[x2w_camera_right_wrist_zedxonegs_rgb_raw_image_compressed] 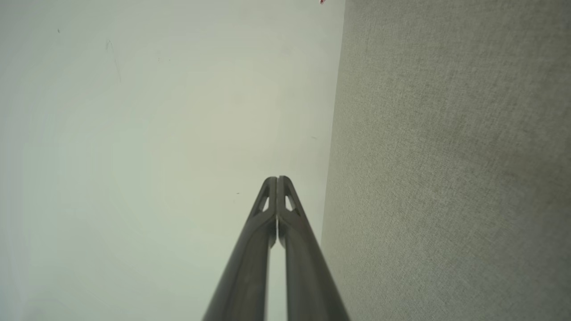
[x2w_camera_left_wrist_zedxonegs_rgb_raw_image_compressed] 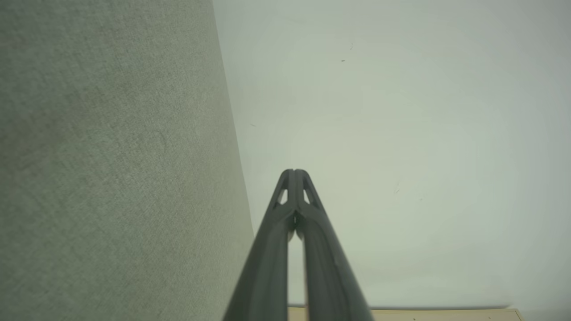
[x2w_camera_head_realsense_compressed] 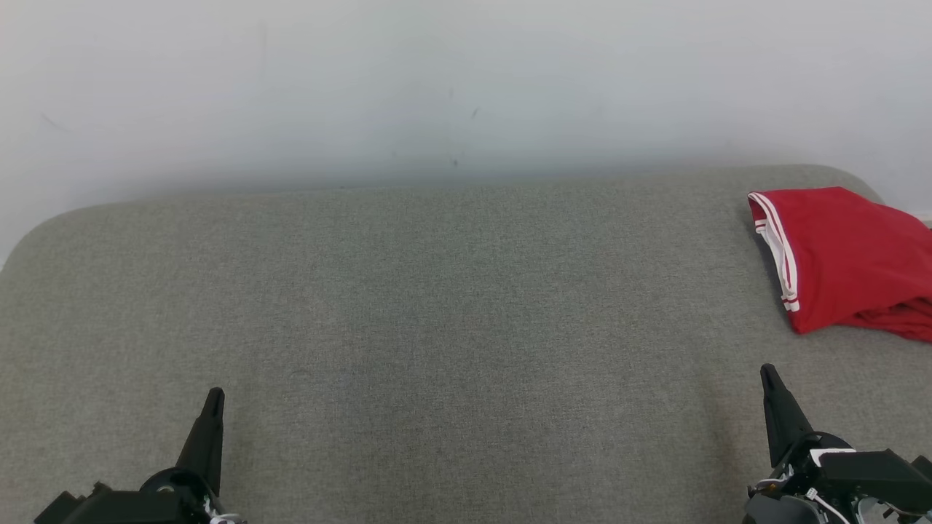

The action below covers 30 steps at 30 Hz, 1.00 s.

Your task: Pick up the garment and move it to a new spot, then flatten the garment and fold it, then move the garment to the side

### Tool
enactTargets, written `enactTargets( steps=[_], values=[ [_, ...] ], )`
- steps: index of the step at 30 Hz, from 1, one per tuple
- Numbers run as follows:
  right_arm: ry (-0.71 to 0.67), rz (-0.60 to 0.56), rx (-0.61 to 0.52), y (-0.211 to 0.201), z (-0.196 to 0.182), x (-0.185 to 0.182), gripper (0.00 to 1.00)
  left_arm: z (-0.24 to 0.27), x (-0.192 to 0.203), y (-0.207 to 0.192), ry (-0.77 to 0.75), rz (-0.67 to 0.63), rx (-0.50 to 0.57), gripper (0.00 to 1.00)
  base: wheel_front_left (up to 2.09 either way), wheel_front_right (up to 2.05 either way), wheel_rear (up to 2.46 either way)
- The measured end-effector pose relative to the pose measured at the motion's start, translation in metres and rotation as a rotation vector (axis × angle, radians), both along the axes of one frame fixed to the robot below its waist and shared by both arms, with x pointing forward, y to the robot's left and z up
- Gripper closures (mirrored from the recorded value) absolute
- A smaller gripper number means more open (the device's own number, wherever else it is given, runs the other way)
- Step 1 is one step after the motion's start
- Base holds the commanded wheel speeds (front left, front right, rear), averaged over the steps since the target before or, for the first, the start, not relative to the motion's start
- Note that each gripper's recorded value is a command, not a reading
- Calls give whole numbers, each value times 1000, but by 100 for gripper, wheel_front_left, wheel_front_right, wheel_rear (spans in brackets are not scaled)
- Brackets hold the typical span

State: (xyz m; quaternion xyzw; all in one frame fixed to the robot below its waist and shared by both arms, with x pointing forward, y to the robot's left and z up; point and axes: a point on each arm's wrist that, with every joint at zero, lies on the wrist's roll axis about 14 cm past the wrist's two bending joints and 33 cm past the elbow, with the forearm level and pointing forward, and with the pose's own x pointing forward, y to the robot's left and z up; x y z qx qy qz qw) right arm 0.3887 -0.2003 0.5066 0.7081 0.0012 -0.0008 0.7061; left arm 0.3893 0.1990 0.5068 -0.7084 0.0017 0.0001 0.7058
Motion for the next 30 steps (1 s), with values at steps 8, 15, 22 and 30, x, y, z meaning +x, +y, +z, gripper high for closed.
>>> enactTargets(
  steps=[8, 15, 22, 30],
  values=[
    [0, 0, 1, 0, 0, 0, 100, 0, 0, 0, 0, 0, 0, 100, 0, 0, 0],
    [-1, 0, 1, 0, 0, 0, 100, 0, 0, 0, 0, 0, 0, 100, 0, 0, 0],
    [-1, -1, 2, 0, 0, 0, 100, 0, 0, 0, 0, 0, 0, 100, 0, 0, 0],
    [-3, -1, 3, 0, 1, 1, 100, 0, 0, 0, 0, 0, 0, 100, 0, 0, 0]
  ],
)
